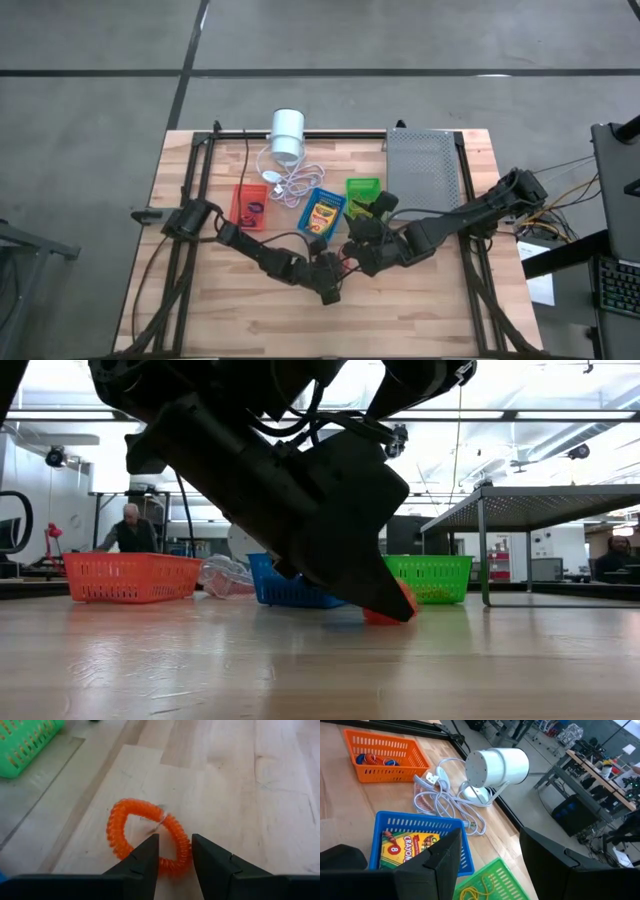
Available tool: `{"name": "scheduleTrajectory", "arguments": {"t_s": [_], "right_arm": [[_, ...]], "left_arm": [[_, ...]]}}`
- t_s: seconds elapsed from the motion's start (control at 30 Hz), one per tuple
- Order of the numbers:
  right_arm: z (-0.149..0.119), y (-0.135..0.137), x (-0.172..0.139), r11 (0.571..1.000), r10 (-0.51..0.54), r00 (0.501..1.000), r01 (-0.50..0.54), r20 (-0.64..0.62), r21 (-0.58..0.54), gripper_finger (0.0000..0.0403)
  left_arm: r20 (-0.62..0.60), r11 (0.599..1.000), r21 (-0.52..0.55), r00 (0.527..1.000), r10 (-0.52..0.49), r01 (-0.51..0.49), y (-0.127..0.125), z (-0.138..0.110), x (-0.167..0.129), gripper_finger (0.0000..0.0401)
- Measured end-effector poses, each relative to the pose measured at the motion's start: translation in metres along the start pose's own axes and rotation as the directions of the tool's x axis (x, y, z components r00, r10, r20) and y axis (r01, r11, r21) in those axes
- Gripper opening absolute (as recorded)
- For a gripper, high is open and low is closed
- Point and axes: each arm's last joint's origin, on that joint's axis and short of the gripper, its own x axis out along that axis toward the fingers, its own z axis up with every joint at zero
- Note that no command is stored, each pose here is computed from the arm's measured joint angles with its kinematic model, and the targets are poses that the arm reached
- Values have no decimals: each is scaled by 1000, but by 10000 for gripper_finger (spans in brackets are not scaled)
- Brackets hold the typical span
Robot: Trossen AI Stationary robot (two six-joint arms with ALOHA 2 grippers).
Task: Pick & Place Office Desk Supplies
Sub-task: Put the orange spring keychain into the orange bin
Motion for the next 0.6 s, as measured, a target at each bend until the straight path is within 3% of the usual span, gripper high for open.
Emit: {"name": "scheduleTrajectory", "arguments": {"t_s": [0.6], "right_arm": [[0, 0, 0, 1000, 0, 1000, 0, 0, -1, 199]], "left_arm": [[-24, 1000, 15, 1000, -4, 5, 1, -4, 2, 116]]}}
